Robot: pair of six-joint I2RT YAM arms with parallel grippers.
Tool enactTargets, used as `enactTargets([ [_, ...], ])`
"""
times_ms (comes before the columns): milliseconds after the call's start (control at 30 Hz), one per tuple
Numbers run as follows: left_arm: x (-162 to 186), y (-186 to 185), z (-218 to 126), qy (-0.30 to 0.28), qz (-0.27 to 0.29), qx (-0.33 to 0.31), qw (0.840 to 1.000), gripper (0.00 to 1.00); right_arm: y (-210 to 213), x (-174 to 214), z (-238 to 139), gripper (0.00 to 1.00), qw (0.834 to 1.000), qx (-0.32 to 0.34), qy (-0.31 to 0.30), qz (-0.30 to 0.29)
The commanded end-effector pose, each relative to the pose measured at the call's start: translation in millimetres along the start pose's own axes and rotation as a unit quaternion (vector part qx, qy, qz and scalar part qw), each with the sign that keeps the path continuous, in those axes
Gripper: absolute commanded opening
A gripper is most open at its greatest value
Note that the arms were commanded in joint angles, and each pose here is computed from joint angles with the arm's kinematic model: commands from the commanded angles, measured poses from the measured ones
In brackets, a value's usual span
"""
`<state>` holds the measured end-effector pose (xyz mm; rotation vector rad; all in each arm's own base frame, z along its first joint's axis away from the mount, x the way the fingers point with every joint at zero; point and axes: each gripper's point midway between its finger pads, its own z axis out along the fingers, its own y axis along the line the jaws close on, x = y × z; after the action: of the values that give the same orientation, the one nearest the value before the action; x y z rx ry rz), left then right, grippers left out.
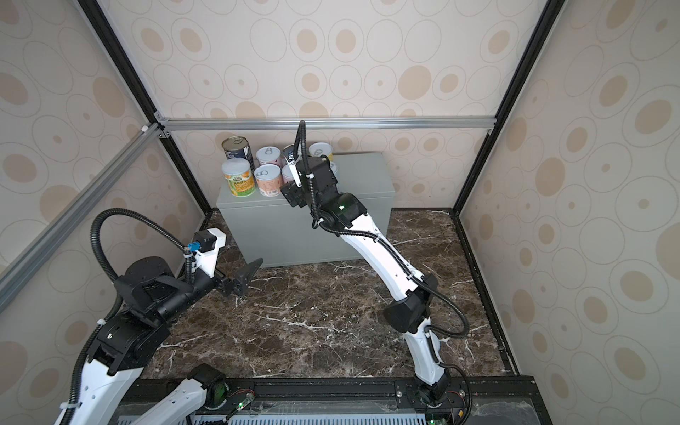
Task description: Place and organize the canned foods onto the counter
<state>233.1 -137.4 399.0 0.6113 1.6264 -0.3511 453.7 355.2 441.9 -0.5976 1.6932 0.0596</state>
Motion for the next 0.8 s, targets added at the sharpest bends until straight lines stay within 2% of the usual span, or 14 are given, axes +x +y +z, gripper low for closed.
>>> enactTargets([
  [0, -24, 4, 0, -0.025, 0.0, -0.006, 1.0, 0.98, -27, -47, -48, 1.0, 0.997, -0.013, -0.062, 0.043],
  [233, -40, 17, 13, -0.031, -0.025, -0.029, 0.999, 0.98, -55, -40, -68, 1.0, 0.996, -0.01, -0.04, 0.08],
  [433, -83, 14, 31, -0.062, -0.048, 0.004, 0.997, 0.98, -73, -12, -97, 1.0, 0.994, -0.003, -0.021, 0.105],
  [633, -122, 18, 62, -0.095, -0.12, 0.031, 0.988, 0.98, -91, 13, -142, 1.0, 0.992, -0.005, -0.018, 0.127],
  [767, -140, 29, 81, -0.124, -0.165, 0.021, 0.978, 0.98, -99, 31, -167, 1.0, 0.991, 0.003, -0.008, 0.13],
])
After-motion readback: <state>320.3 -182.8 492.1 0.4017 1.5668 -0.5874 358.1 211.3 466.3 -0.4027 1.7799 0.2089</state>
